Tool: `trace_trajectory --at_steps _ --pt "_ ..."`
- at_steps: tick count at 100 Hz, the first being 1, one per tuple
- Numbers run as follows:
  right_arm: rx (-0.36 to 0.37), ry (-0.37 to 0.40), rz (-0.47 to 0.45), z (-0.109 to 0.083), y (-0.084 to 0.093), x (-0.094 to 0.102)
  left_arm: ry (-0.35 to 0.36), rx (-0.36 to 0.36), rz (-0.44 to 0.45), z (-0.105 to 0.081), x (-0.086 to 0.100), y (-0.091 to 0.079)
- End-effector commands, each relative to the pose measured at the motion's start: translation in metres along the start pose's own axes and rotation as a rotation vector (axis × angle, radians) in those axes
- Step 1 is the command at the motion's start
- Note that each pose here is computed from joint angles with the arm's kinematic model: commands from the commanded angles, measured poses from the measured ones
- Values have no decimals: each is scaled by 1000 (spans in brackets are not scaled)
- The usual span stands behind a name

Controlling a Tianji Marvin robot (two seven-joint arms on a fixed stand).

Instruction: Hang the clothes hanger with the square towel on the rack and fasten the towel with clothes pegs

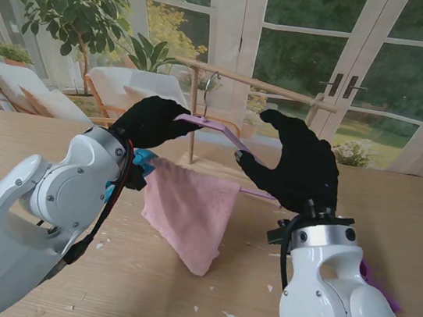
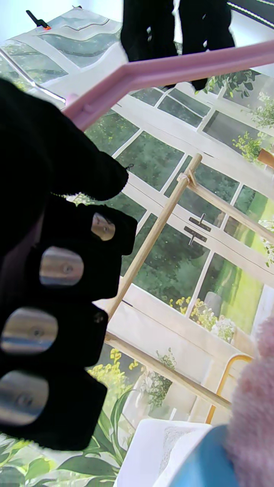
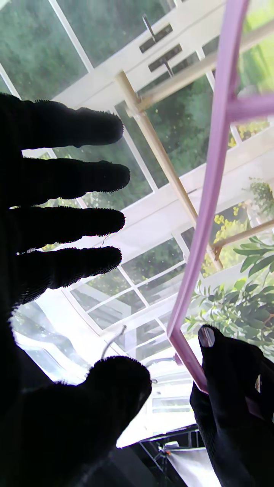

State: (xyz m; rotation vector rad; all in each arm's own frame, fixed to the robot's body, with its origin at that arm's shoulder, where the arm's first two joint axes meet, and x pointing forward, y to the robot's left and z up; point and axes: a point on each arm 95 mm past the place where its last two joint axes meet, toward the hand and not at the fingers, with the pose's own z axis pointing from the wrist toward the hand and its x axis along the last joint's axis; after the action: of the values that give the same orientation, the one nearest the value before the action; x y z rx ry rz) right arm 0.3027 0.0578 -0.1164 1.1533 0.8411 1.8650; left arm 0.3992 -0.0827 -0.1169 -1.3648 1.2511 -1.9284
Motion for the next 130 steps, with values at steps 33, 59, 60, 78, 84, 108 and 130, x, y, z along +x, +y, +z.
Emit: trace_trajectory --at_steps 33,59,60,78,84,108,130 --pt "27 -144 -142 -43 17 -70 -18 15 -30 -4 2 1" --pt "105 -301 -242 -83 21 -121 -16 21 -43 -4 0 -3" --pt "108 -308 -245 -84 21 -123 -16 21 -44 -4 0 -3" --pt "185 -429 -307 -108 10 -157 -14 18 -52 -2 1 -4" --pt "212 -469 -317 -114 4 -170 -11 16 -51 -1 1 -4" --pt "302 -594 -386 -128 -18 -212 -13 8 -54 0 2 -2" --pt "382 -674 -461 -133 -29 -242 -7 7 -49 0 2 -2"
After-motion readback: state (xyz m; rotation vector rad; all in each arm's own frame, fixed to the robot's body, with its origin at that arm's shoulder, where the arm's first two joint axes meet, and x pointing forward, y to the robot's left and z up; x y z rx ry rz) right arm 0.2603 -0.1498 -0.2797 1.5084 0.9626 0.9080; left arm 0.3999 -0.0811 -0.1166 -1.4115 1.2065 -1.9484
